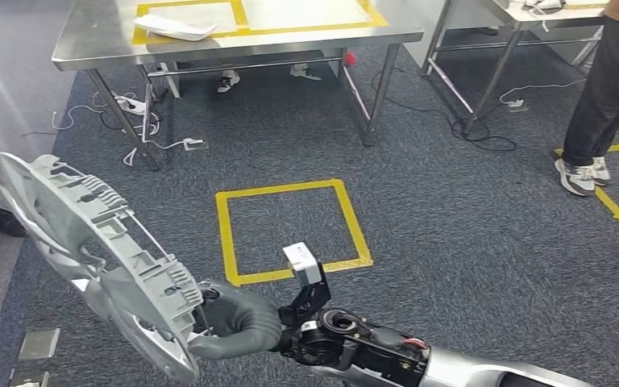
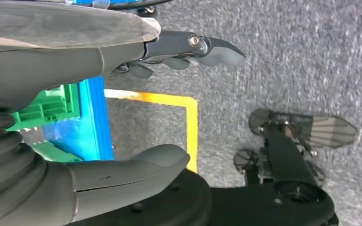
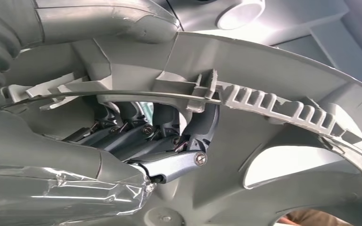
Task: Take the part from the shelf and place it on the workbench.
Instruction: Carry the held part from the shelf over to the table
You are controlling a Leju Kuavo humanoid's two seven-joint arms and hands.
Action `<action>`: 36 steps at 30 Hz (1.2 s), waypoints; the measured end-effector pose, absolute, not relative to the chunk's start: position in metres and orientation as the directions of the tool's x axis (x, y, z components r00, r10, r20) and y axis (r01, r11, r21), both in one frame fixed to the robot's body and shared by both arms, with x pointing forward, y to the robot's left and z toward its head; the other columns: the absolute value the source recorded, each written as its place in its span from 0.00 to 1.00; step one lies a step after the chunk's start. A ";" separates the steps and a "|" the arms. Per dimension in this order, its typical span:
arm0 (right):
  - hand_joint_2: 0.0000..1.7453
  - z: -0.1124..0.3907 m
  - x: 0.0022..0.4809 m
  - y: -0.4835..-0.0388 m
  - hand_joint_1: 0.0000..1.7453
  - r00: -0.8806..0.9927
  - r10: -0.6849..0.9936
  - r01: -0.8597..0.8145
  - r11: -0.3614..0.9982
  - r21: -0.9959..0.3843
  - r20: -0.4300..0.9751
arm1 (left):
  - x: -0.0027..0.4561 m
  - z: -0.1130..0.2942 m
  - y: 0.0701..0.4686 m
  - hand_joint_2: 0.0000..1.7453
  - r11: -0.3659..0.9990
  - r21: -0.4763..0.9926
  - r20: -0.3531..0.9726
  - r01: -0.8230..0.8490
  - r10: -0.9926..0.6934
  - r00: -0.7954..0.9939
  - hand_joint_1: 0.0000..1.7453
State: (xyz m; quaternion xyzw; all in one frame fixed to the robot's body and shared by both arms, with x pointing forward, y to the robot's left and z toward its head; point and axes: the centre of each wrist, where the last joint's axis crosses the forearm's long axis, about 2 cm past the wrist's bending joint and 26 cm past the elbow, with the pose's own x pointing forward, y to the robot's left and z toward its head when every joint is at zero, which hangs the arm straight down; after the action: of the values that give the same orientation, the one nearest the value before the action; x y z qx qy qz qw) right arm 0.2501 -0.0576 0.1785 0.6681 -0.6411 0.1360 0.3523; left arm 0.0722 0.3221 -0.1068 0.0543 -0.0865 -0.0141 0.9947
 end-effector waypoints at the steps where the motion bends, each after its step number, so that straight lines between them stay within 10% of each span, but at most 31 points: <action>1: 1.00 0.179 0.250 -0.058 0.99 0.140 -0.761 -0.953 0.071 0.296 0.633 | 0.072 -0.107 0.322 1.00 0.994 0.111 0.171 0.019 -0.037 0.985 0.00; 36: 1.00 0.178 0.250 -0.055 0.99 0.156 -0.766 -0.951 0.054 0.303 0.624 | 0.064 -0.108 0.322 1.00 0.994 0.113 0.156 -0.002 -0.016 0.988 0.00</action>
State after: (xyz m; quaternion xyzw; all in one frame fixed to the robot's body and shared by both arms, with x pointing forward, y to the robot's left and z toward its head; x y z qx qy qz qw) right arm 0.2497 -0.0550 0.1778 0.6749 -0.6361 0.1327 0.3496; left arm 0.0639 0.3218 -0.1081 0.0564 -0.0785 -0.0036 0.9953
